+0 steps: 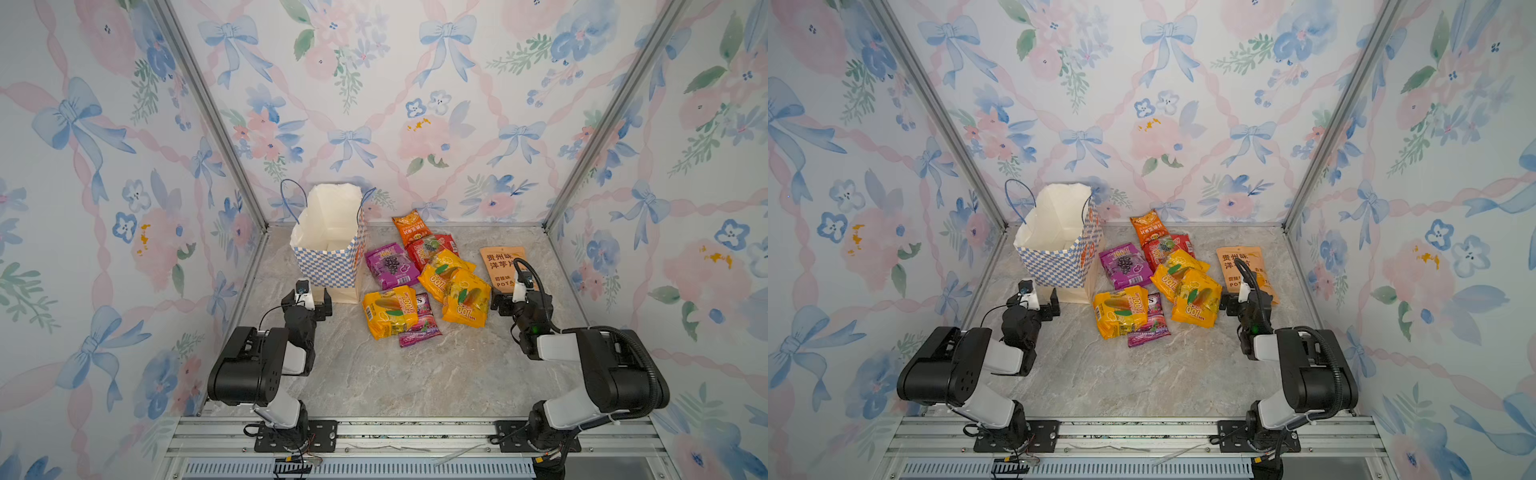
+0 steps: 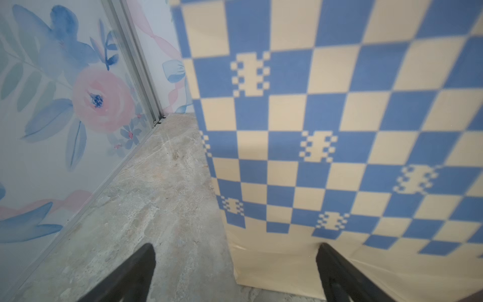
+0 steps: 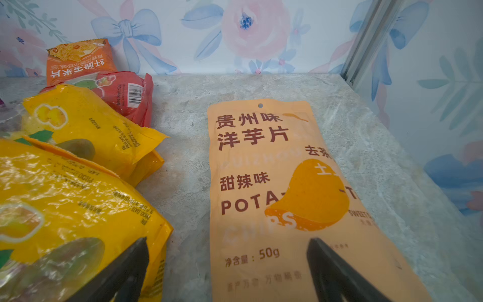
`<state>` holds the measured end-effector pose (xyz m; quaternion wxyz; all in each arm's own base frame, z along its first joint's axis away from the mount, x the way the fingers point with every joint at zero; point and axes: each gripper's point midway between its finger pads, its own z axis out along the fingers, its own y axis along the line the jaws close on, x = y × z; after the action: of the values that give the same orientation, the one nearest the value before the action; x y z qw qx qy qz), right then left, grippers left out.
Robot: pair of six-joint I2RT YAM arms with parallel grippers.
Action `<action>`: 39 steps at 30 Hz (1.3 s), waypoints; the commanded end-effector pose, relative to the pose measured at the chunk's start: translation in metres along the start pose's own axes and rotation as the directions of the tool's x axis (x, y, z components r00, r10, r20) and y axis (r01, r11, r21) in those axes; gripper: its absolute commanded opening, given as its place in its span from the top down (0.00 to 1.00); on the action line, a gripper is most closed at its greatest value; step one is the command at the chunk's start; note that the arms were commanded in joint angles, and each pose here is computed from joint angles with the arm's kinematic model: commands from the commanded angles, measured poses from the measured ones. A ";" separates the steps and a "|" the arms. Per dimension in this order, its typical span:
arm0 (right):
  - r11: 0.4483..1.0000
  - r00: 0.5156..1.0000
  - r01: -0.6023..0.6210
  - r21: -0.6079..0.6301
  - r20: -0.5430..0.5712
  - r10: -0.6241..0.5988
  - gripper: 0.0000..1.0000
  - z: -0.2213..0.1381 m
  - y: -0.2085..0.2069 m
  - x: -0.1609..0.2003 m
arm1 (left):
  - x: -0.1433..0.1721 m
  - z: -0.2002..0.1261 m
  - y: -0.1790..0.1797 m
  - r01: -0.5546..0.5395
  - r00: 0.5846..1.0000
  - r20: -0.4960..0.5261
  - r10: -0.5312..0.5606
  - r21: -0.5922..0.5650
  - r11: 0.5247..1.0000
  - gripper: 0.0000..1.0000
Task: Place the snacks into the paper bag
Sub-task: Pick up the paper bag from the top-left of the table.
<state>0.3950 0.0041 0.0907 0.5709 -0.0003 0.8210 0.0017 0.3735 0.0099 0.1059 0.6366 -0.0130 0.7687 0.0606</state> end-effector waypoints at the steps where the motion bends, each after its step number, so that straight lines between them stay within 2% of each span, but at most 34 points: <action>1: 1.000 1.000 0.004 -0.008 0.019 -0.004 0.03 0.003 0.002 -0.007 | -0.003 0.001 0.000 0.010 1.000 0.008 -0.010 -0.006 1.000 0.02; 25: 1.000 0.999 0.024 0.016 0.022 -0.025 0.03 0.002 0.003 -0.008 | -0.004 0.000 -0.003 0.007 1.000 0.011 -0.007 0.012 1.000 0.02; 34: 0.998 0.999 0.035 0.056 0.023 -0.037 0.03 0.002 0.001 -0.009 | -0.016 -0.015 0.000 0.011 0.997 0.079 -0.012 0.003 1.000 0.02; 39: 0.995 0.998 0.058 0.077 -0.028 -0.056 0.03 0.002 0.002 -0.023 | -0.031 -0.032 0.005 0.018 0.991 0.135 -0.015 -0.025 1.000 0.02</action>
<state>0.3970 0.0051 0.0909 0.5584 0.0012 0.8290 -0.0298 0.3561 0.0070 0.1266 0.6656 -0.0141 0.7439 0.0578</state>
